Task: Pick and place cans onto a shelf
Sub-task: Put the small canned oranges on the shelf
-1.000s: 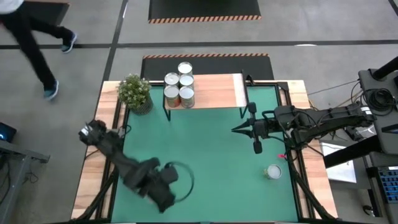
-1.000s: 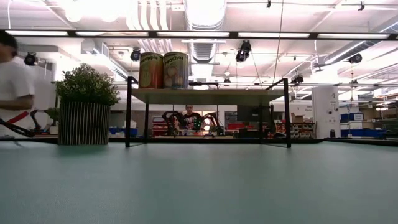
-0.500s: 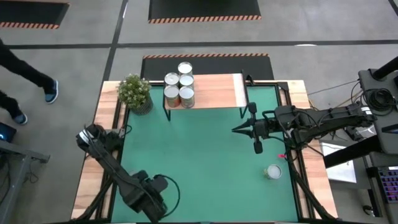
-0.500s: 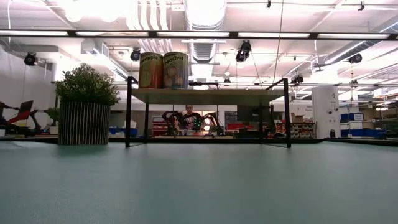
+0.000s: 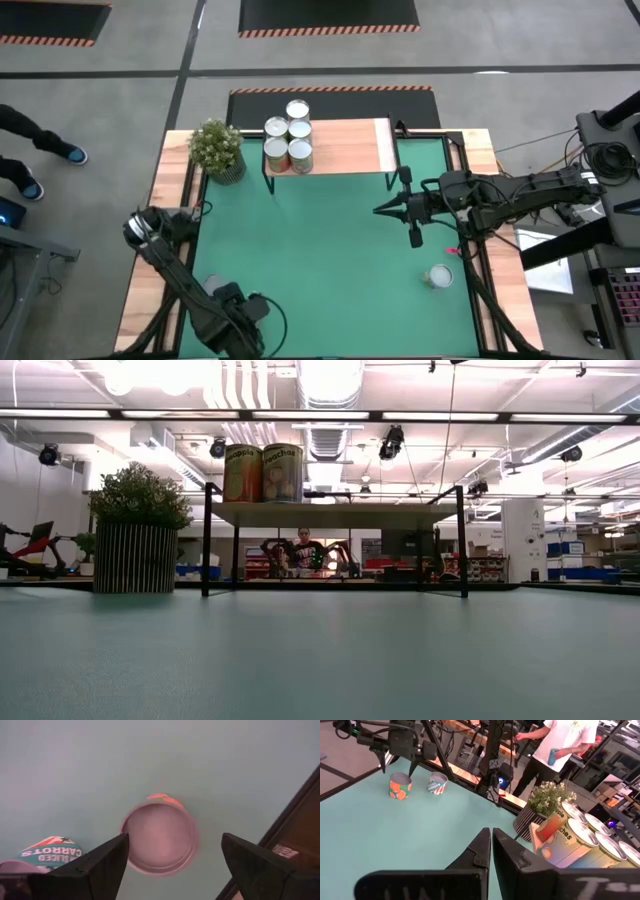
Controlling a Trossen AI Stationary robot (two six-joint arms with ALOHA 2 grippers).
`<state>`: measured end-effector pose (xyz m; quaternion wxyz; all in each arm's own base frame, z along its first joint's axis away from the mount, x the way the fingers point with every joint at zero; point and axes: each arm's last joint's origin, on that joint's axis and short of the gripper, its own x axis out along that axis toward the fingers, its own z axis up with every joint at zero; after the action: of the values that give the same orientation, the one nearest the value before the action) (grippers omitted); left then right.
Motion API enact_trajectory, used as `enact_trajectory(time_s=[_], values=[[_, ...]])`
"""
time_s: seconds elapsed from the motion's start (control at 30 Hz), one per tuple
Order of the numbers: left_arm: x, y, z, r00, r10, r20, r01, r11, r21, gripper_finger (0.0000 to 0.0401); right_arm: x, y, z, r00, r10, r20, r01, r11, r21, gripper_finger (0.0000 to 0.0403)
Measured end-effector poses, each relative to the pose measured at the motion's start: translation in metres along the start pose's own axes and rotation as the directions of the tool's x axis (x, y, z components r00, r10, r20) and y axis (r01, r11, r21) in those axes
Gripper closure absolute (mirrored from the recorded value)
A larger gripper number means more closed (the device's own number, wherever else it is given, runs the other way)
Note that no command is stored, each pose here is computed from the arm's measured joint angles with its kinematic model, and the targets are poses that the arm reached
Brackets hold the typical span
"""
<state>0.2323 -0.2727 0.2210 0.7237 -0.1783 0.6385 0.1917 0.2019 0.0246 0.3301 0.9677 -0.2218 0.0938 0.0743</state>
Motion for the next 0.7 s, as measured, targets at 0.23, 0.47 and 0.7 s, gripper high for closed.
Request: enact_trajectory(time_s=[0.23,0.47,0.7], values=[[0.015,-0.008,-0.005,1.0,0.022,-0.003,-0.022,1.0,0.015,0.0102,0.0,0.0,0.0,1.0,0.0,0.0,0.0,1.0,0.0,0.0394],[0.015,-0.006,-0.007,0.999,0.041,-0.013,-0.041,0.999,0.021,0.0102,0.0,0.0,0.0,1.0,-0.001,0.0,0.001,1.0,-0.002,0.0394],[0.015,-0.006,-0.008,0.998,0.039,-0.04,-0.038,0.999,0.033,0.0102,0.0,0.0,0.0,1.0,-0.001,0.001,0.001,1.0,-0.002,0.0394]])
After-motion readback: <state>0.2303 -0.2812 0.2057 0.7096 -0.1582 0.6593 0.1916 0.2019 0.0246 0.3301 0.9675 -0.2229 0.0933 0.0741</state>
